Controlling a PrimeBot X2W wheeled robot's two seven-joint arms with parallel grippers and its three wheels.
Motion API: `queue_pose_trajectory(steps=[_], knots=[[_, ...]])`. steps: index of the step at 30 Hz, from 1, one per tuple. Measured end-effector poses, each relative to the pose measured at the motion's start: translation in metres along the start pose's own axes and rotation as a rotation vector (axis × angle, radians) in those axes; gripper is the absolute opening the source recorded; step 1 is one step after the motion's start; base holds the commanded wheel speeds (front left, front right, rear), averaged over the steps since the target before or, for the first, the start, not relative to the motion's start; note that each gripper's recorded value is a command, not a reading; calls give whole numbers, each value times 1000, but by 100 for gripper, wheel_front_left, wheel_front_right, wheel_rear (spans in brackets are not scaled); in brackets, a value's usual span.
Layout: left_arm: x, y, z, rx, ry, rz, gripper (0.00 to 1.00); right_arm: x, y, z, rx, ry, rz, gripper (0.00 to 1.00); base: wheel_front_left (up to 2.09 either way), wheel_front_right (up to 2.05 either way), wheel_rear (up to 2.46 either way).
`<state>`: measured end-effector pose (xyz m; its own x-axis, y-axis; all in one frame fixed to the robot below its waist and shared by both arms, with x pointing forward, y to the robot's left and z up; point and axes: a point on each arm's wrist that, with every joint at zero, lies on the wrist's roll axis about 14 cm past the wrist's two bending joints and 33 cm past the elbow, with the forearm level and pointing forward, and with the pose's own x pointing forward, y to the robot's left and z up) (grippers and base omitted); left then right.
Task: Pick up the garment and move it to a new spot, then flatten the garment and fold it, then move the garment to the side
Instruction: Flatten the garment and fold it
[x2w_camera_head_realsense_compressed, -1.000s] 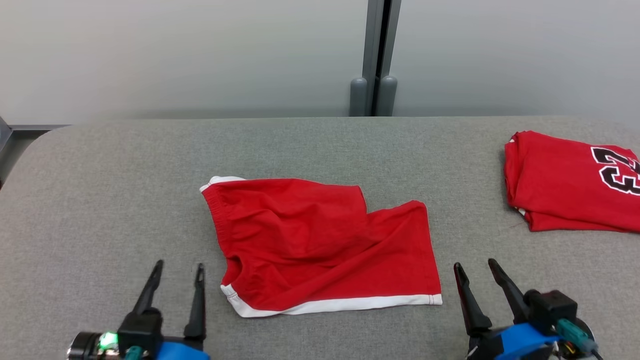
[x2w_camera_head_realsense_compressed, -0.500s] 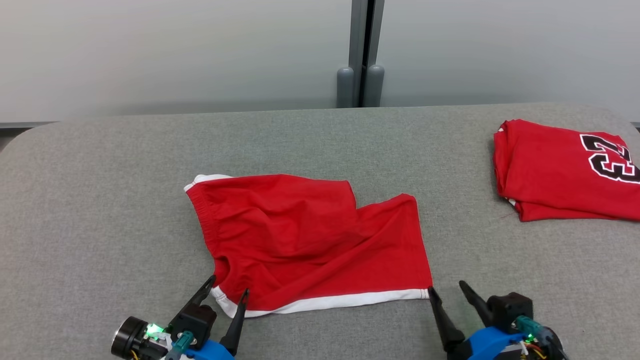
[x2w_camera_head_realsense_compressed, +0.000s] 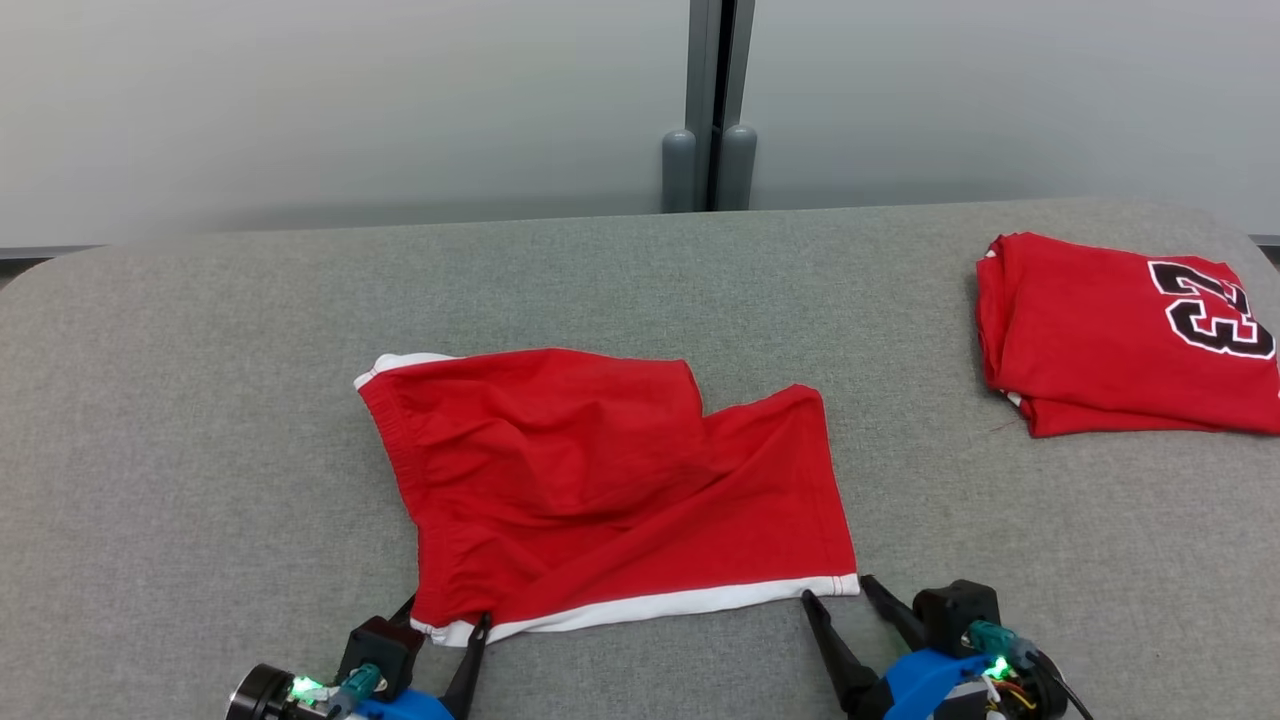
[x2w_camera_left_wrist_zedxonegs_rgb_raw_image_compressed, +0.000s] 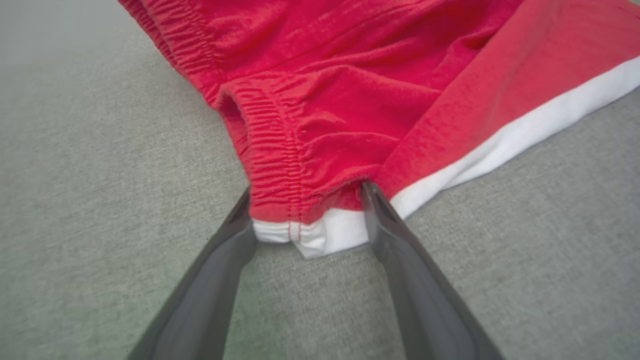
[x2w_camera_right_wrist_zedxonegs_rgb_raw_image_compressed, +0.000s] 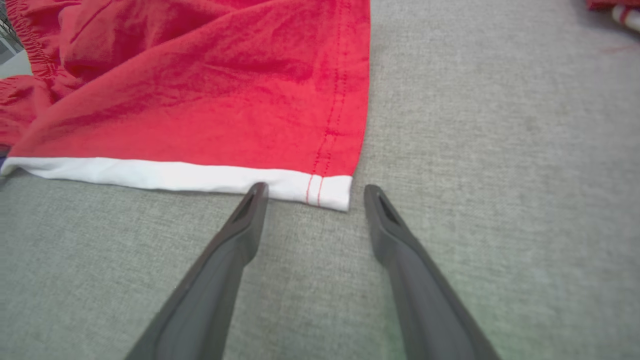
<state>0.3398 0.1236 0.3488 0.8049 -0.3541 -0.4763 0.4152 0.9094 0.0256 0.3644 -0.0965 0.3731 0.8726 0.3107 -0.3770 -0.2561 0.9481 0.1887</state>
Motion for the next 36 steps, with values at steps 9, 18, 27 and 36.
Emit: queue_pose_trajectory(steps=[9, 18, 27, 36], knots=[[3, -2, -3, -77, 10, 8, 0, 8, 9, -2, 32, 21, 28, 0, 0, 0, 0], [18, 2, 62, -198, -194, -1, 0, 24, 9, 60, 51, -163, 42, 0, 0, 0, 0], [50, 38, 220, -134, -522, -58, 0, 65, -17, 207, -87, -463, 51, 0, 0, 0, 0], [107, 69, 369, -51, -703, -91, 0, 114, -47, 361, -78, -665, 26, 0, 0, 0, 0]])
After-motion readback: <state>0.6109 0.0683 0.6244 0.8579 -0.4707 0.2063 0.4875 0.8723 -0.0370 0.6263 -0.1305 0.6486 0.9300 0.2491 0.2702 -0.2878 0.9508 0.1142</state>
